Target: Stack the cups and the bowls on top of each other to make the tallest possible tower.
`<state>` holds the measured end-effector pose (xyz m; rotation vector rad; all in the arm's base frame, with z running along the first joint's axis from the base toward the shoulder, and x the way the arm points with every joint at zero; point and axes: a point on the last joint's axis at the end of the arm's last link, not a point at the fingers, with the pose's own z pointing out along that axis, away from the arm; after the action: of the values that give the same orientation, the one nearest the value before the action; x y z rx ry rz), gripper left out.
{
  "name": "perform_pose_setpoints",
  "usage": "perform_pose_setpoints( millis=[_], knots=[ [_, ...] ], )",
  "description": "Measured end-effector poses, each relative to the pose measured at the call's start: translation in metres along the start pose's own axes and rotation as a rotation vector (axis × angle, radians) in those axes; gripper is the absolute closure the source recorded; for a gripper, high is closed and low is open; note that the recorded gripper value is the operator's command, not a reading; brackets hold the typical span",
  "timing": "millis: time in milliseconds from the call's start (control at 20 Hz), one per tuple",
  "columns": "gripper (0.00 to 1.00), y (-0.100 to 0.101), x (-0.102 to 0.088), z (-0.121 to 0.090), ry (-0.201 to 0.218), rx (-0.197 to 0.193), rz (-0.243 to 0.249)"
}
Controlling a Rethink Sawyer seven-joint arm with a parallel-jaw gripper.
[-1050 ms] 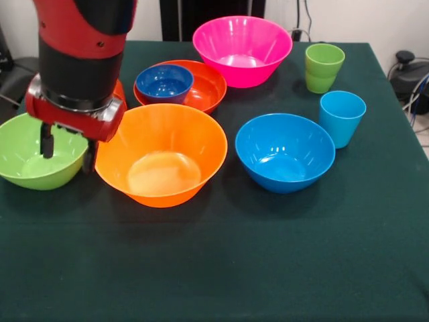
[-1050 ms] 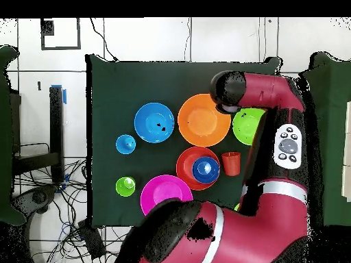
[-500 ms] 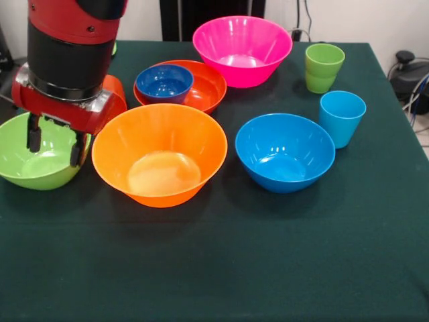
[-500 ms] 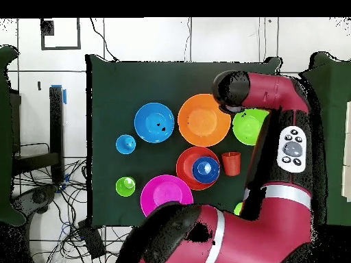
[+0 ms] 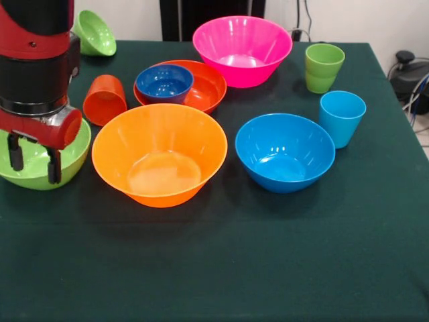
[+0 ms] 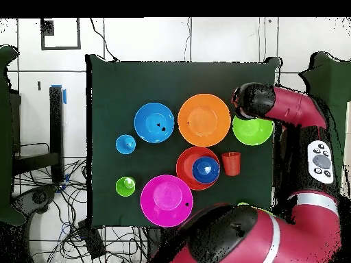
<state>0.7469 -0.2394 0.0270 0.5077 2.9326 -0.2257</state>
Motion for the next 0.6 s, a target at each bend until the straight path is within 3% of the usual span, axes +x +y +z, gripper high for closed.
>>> perform_pose_setpoints(
  millis=[300,600],
  knots=[
    [0.00,0.010,0.008,0.014,0.017,-0.046,0.010],
    [0.00,0.033,0.013,0.021,0.021,-0.068,-0.024]
  ],
)
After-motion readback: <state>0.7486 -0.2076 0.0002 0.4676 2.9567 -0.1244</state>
